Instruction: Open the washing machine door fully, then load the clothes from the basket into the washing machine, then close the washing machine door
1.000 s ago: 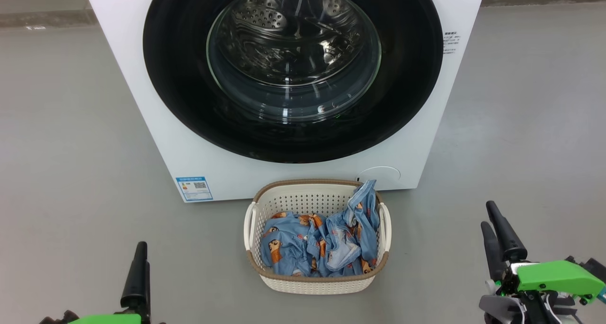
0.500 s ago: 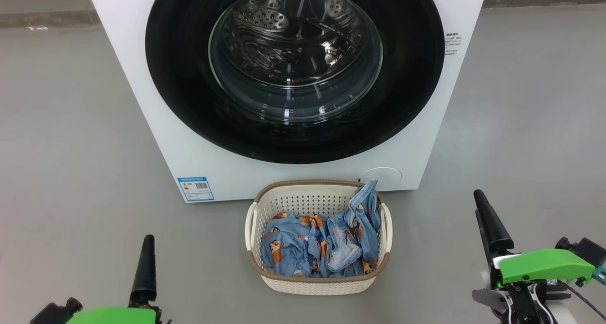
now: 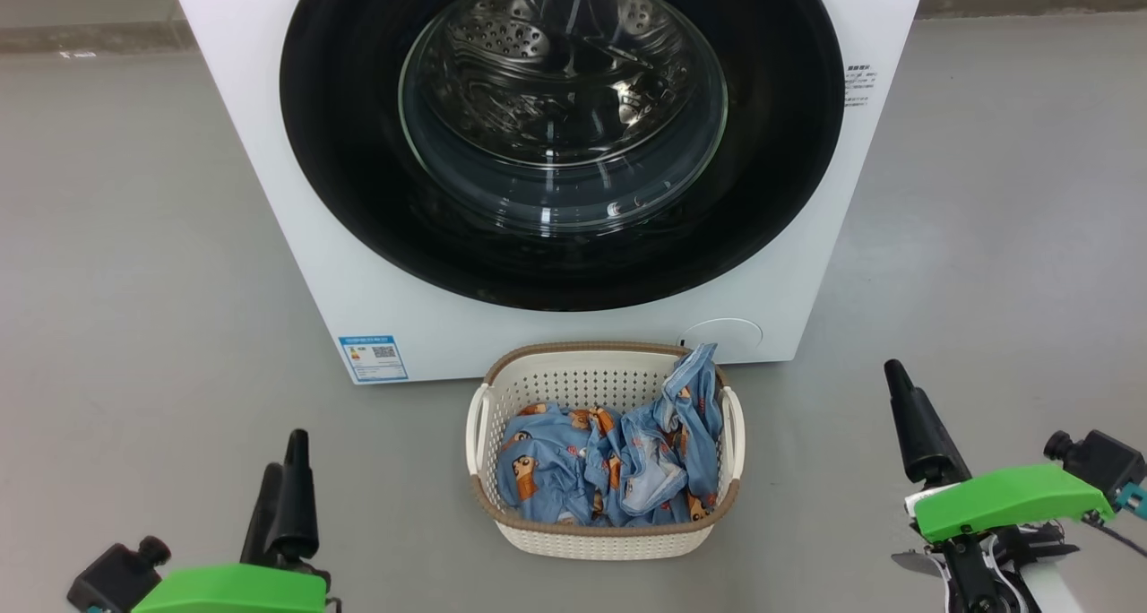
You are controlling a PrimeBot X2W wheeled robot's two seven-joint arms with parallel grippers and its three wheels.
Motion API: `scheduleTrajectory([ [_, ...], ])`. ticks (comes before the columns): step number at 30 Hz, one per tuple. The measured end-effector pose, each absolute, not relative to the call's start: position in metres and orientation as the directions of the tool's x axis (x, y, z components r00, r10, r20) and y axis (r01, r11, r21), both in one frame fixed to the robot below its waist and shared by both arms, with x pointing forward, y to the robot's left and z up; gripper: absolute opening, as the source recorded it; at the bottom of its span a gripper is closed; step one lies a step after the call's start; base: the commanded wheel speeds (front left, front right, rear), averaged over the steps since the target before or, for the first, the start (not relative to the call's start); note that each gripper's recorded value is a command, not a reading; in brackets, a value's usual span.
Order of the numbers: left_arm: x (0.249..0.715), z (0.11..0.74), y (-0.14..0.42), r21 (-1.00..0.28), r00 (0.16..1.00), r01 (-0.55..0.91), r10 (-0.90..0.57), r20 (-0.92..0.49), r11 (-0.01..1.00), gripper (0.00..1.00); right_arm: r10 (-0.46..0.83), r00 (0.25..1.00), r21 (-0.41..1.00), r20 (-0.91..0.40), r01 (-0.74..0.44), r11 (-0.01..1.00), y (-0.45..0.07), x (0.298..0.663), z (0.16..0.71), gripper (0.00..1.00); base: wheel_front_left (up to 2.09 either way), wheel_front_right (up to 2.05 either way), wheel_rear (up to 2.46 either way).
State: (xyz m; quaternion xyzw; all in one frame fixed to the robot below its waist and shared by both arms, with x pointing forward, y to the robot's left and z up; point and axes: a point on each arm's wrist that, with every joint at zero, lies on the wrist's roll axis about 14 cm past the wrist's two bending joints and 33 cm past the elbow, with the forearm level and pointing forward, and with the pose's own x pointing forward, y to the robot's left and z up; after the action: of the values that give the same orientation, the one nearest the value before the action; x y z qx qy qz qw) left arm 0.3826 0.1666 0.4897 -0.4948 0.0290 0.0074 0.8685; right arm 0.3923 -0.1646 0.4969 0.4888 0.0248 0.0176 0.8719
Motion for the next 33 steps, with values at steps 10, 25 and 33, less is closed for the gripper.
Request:
scheduleTrajectory([
  [10, 0.382, 0.487, 0.160, -0.765, 0.998, -0.029, -0.031, -0.064, 0.644, 1.00, 0.077, 0.996, 0.729, -0.034, -0.028, 0.684, -0.160, 0.393, 0.492, 1.00, 0.00, 0.00, 0.00],
  [25, 0.384, 0.496, 0.159, -0.607, 0.999, 0.008, -0.034, -0.031, 0.795, 1.00, 0.122, 0.992, 0.561, -0.007, -0.098, 0.822, -0.147, 0.398, 0.498, 1.00, 0.00, 0.00, 0.00],
  [33, 0.383, 0.496, 0.157, -0.532, 0.999, 0.020, -0.036, -0.019, 0.847, 1.00, 0.147, 0.989, 0.464, -0.001, -0.130, 0.876, -0.141, 0.402, 0.498, 1.00, 0.00, 0.00, 0.00],
])
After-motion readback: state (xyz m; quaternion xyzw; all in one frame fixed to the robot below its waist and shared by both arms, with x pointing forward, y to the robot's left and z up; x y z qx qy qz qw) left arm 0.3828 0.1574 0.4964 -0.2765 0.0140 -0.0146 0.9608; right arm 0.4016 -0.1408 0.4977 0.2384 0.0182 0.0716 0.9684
